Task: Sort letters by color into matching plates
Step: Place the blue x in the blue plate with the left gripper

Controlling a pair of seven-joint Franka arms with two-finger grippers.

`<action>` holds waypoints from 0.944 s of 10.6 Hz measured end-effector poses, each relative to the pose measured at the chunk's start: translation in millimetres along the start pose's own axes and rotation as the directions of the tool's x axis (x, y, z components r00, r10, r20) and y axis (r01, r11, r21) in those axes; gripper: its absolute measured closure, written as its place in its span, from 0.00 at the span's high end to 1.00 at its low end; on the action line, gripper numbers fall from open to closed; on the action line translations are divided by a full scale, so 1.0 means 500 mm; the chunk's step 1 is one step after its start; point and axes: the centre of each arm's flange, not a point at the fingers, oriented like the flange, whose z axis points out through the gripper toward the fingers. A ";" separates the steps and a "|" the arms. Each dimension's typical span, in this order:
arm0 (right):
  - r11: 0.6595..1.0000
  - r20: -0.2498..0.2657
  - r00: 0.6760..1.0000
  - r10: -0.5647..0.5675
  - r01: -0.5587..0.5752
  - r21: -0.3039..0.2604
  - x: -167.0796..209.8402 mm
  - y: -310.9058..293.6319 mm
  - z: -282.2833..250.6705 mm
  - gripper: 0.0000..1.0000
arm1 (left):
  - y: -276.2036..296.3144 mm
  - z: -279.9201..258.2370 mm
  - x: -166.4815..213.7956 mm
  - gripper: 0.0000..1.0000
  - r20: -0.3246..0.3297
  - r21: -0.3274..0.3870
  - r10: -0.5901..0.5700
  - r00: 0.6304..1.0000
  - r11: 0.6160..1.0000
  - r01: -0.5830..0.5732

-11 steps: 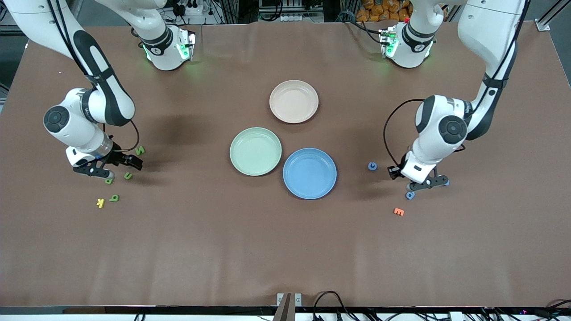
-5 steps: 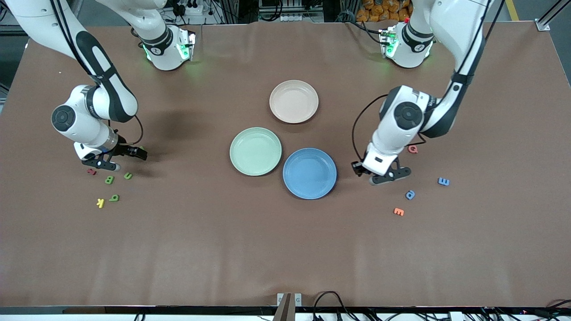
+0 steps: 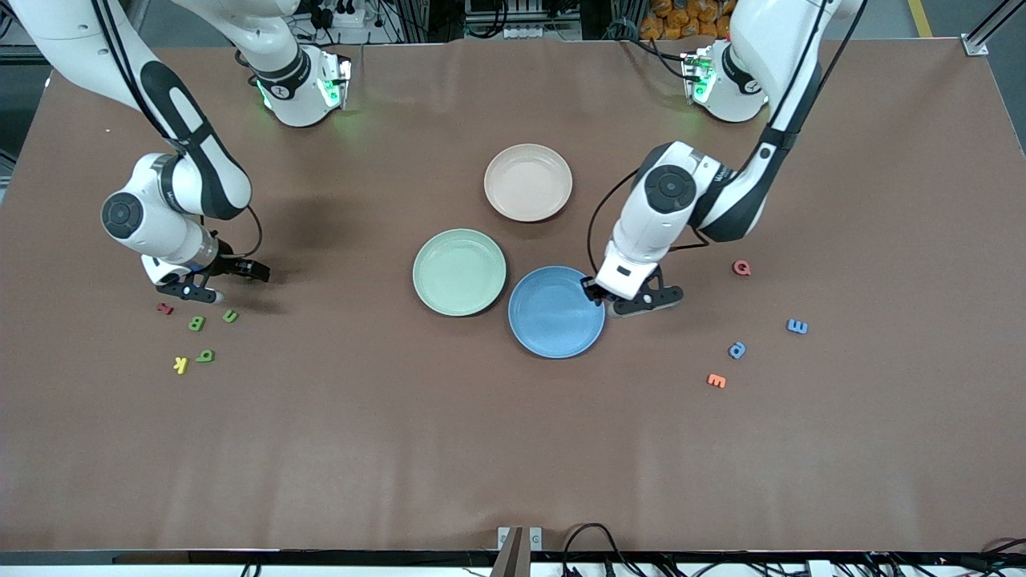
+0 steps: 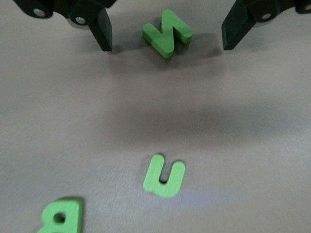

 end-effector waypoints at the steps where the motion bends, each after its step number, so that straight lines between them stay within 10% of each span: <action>1: 1.000 0.009 1.000 -0.002 0.002 0.000 -0.005 -0.002 0.008 1.00 | 0.021 0.003 -0.004 0.34 -0.002 -0.008 0.001 1.000 1.000 -0.001; 8: 1.000 0.047 0.999 -0.012 0.012 0.000 -0.025 -0.011 0.006 1.00 | 0.095 0.068 -0.042 0.38 0.021 -0.011 -0.003 1.000 1.000 0.003; 10: 1.000 0.049 0.999 -0.012 0.012 0.000 -0.027 -0.010 0.006 1.00 | 0.087 0.070 -0.033 0.58 0.019 -0.005 -0.010 1.000 1.000 0.011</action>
